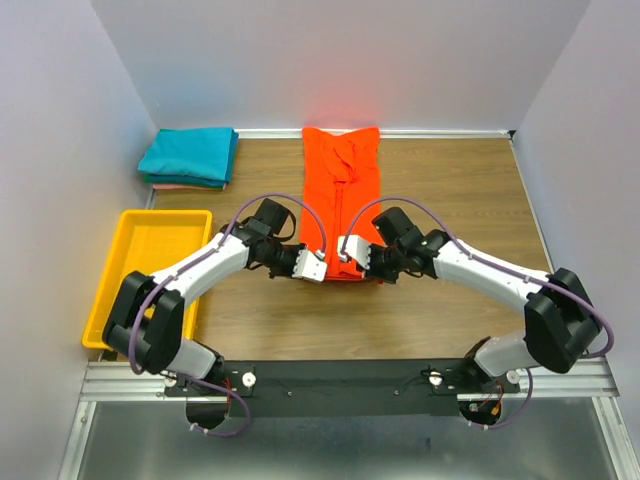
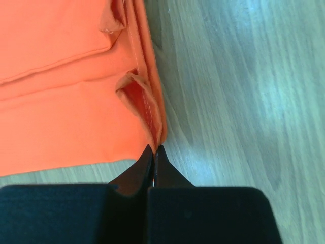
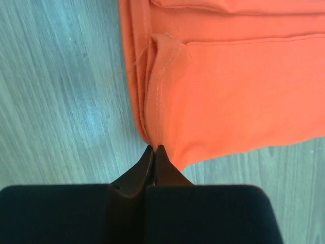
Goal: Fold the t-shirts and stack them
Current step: Fold the tshirt
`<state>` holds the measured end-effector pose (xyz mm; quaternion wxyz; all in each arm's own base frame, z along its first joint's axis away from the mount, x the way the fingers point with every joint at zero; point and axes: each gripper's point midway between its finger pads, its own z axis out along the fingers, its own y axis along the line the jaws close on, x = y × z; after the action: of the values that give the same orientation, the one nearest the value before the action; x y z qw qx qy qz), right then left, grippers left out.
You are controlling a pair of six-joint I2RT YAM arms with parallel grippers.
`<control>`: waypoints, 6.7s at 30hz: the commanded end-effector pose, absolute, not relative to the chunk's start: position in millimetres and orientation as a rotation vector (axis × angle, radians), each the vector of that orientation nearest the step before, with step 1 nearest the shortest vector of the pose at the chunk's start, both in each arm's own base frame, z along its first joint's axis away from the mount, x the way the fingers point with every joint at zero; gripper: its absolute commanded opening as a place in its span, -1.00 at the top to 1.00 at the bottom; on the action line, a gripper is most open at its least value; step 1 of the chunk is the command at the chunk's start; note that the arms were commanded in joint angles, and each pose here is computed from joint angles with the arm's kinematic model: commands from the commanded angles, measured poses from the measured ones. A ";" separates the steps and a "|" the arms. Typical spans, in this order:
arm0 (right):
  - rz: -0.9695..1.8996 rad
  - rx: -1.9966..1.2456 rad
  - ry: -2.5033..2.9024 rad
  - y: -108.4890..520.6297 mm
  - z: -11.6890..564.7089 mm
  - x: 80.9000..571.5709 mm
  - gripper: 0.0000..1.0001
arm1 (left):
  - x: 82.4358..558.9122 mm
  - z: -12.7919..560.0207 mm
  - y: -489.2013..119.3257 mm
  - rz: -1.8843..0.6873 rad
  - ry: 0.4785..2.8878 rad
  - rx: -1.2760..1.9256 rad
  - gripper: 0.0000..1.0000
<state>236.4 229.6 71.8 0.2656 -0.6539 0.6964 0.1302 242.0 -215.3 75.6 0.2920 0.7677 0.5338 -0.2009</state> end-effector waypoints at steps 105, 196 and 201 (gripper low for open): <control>1.337 -0.967 2.433 250.7 78.9 343.8 0.53 | 329.4 77.4 -235.0 -1.364 2.047 1.174 0.49; 1.391 -0.758 2.798 220.2 16.5 212.6 -1.00 | 238.5 19.3 -217.5 -1.589 2.453 0.748 -0.90; 1.247 -0.837 2.674 222.8 45.8 245.3 -0.99 | 258.3 53.4 -217.8 -1.492 2.315 0.876 -0.89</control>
<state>210.5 233.0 47.6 -0.0402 -0.2210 0.8512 0.4744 238.4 -228.8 56.4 0.0752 0.2553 0.7725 -0.5766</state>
